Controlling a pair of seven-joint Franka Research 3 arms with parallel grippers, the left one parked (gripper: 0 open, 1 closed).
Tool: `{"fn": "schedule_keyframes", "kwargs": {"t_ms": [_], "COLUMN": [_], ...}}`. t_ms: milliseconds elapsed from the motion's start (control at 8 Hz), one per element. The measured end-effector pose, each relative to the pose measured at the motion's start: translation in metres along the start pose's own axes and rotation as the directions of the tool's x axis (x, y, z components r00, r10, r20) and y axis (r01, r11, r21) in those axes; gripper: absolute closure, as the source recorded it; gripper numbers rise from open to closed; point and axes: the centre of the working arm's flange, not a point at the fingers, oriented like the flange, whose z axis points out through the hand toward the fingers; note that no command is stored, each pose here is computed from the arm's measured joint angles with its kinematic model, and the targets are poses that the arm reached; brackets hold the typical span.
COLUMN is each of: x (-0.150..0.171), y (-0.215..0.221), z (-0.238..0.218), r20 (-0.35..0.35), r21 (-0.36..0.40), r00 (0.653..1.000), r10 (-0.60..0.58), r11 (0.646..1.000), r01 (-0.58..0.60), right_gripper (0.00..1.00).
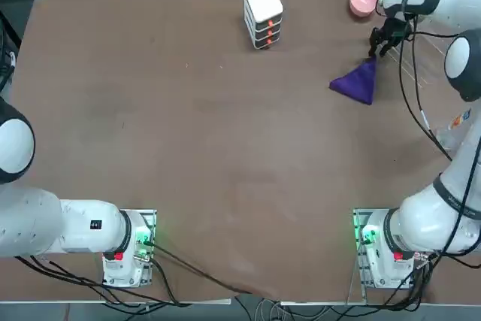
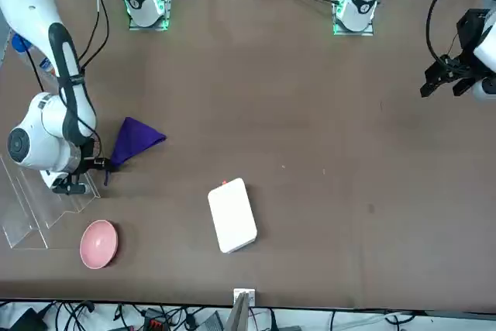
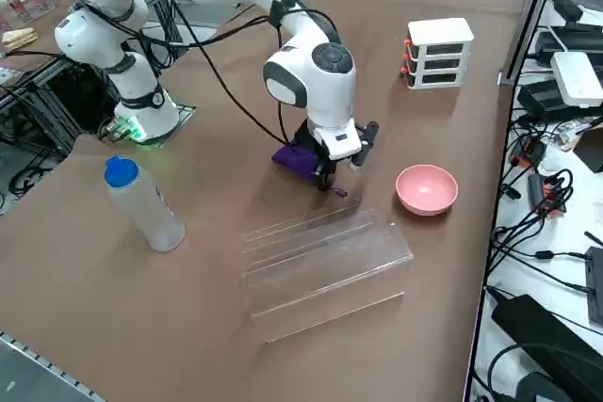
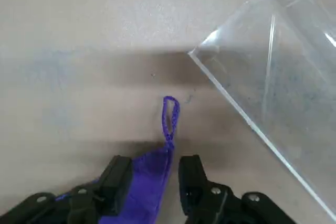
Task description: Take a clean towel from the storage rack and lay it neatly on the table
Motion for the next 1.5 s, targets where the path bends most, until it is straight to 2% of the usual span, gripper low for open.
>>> {"fn": "schedule_keyframes", "kwargs": {"t_ms": [375, 1000, 1500], "x": [0.002, 0.003, 0.003], "y": [0.001, 0.001, 0.000], "z": [0.010, 0.015, 0.013], "r20": [-0.005, -0.009, -0.011], "r21": [-0.004, -0.006, -0.007], "r00": [1.000, 1.000, 1.000], "r10": [0.001, 0.000, -0.003], "r11": [1.000, 1.000, 1.000], "r01": [-0.001, 0.000, 0.003], "right_gripper": [0.44, 0.52, 0.64]}}
